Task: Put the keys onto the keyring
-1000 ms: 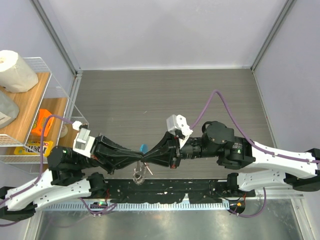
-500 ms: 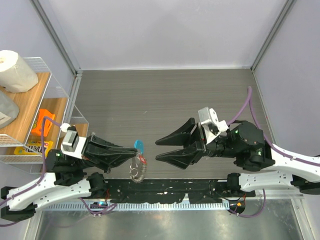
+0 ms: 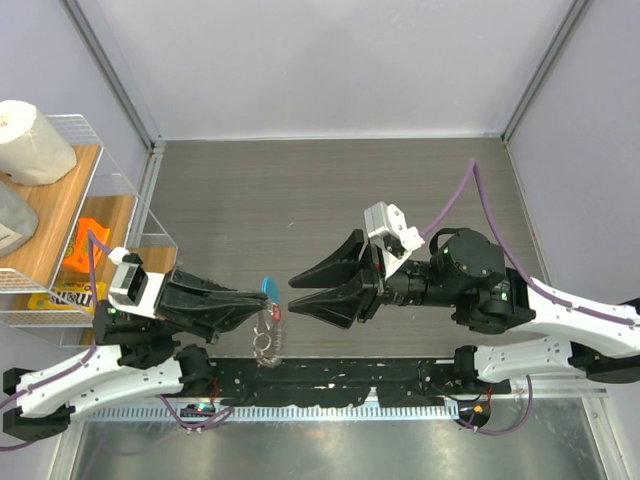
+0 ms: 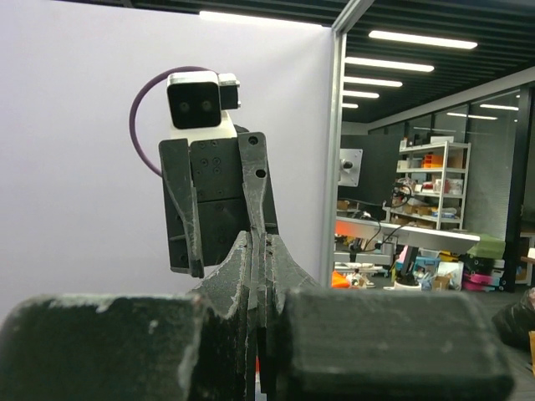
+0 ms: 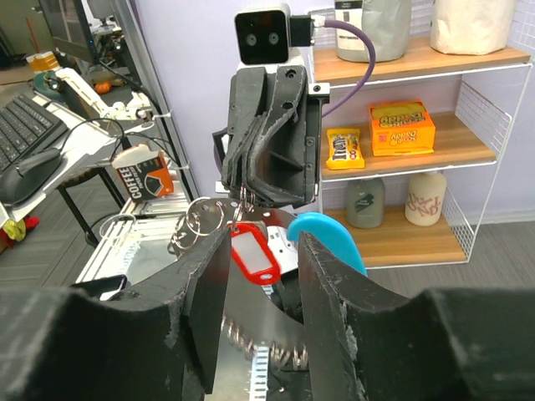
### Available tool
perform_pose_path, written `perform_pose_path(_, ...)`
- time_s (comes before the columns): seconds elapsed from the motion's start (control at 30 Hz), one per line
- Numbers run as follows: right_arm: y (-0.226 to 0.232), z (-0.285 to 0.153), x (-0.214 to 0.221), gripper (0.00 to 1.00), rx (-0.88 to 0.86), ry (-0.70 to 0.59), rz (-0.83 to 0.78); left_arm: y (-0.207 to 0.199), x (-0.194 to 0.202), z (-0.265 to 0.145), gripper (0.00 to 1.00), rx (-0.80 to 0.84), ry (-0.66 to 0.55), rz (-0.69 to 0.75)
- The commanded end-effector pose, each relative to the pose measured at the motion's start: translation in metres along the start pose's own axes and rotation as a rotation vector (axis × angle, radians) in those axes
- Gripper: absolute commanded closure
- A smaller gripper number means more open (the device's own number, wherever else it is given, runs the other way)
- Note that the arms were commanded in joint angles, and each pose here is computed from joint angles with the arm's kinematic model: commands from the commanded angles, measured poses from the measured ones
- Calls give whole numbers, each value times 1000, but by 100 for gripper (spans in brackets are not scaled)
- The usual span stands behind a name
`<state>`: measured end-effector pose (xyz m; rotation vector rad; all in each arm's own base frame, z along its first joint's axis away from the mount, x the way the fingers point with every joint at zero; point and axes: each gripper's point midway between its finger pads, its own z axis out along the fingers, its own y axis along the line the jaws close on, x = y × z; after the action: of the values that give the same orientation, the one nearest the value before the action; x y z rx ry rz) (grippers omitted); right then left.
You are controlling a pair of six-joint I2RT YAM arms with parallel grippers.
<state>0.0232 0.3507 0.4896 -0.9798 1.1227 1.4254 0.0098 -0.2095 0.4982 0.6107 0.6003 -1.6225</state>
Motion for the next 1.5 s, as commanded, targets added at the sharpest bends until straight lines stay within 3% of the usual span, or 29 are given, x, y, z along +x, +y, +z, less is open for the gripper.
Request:
perform_pose_path(0.0,15,0,-30,57,-58,-61,1,-11,-26,3,100,42,-92,40)
perform_pose_path(0.53,20,24,-21,64,-85,3,30,-9,-27,-2,100,28,-104,53)
perform_pose_path(0.67,21,25,-18,75,-89,12,33,-9,-28,-3,100,26,-108,54)
perform_pose_path(0.77,21,26,-14,94,-92,22,28,-9,-29,-3,100,27,-110,56)
perform_pose_path(1.47,26,40,23,94,-139,24,78,-13,-33,2,100,55,-135,48)
